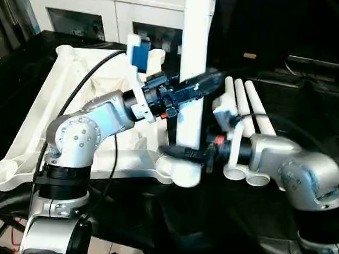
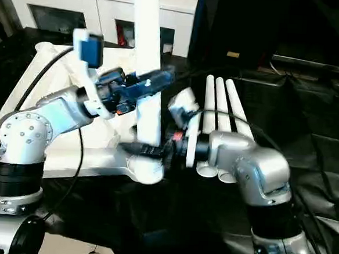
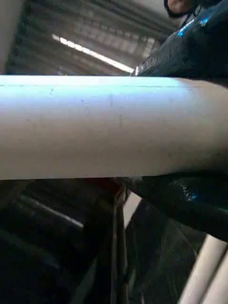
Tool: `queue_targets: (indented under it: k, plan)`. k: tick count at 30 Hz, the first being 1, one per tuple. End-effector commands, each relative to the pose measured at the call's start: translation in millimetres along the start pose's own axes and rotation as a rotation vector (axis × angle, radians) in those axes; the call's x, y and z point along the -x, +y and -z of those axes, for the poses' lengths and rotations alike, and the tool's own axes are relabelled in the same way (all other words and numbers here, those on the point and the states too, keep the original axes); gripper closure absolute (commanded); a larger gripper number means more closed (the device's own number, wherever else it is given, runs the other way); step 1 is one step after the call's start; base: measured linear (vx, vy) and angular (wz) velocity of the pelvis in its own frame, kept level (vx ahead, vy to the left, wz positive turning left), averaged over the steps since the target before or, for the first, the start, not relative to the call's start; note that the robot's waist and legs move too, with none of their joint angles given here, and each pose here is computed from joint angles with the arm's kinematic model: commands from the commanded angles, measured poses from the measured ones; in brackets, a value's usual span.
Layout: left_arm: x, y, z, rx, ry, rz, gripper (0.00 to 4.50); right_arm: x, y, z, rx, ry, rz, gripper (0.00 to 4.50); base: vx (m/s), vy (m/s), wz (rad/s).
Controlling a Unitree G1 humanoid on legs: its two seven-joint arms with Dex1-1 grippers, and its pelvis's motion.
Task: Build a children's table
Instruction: Pick table leg
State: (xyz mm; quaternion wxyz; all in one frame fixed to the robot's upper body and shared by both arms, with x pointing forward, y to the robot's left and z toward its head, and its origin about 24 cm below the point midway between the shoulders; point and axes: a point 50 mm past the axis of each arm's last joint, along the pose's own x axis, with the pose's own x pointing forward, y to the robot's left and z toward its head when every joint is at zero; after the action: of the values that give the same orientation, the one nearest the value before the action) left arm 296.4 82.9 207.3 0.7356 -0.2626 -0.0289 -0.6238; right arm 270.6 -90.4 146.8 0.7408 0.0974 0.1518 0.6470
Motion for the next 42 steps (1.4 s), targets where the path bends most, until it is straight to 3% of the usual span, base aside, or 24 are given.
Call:
queue_targets:
  k: [1, 11, 17, 18, 20, 27, 29, 33, 42]
  plan:
    - [-3, -6.8, -4.5, -0.006, -0.009, 0.069, 2.63, 0.7, 1.3, -0.8, -0.011, 0.004, -0.008, 1.72, 0.0, 0.0, 0.0]
    - [-1, -10.2, -1.6, 0.023, -0.017, 0.118, 2.64, -2.5, 2.5, -1.9, -0.015, -0.02, -0.008, 2.51, 0.0, 0.0, 0.0]
    - [2, -13.9, 1.0, 0.027, -0.023, 0.129, 2.64, -4.0, -0.1, -2.9, -0.016, -0.043, 0.031, 2.55, 0.0, 0.0, 0.0]
    - [2, -10.3, 2.1, -0.002, -0.02, 0.074, 2.64, -4.7, -0.9, -3.9, -0.011, -0.051, 0.046, 2.55, 0.0, 0.0, 0.0]
    - [1, -1.9, 4.6, -0.058, -0.017, -0.044, 1.94, -6.8, -3.2, -6.4, 0.001, -0.068, 0.085, 2.55, 0.0, 0.0, 0.0]
    - [-2, 15.5, 2.6, -0.182, -0.032, -0.367, 1.56, -14.3, -9.6, -12.3, 0.014, -0.106, 0.185, 2.56, 0.0, 0.0, 0.0]
    - [0, 24.0, 2.9, -0.184, -0.022, -0.524, 1.56, -18.0, -12.6, -15.0, 0.028, -0.113, 0.233, 2.56, 0.0, 0.0, 0.0]
    - [1, 28.9, 1.9, -0.187, -0.048, -0.646, 1.82, -22.8, -18.2, -19.1, 0.048, -0.122, 0.304, 2.56, 0.0, 0.0, 0.0]
    - [-2, 28.5, 0.7, -0.186, -0.058, -0.645, 2.38, -28.0, -20.1, -21.3, 0.1, -0.093, 0.34, 2.56, 0.0, 0.0, 0.0]
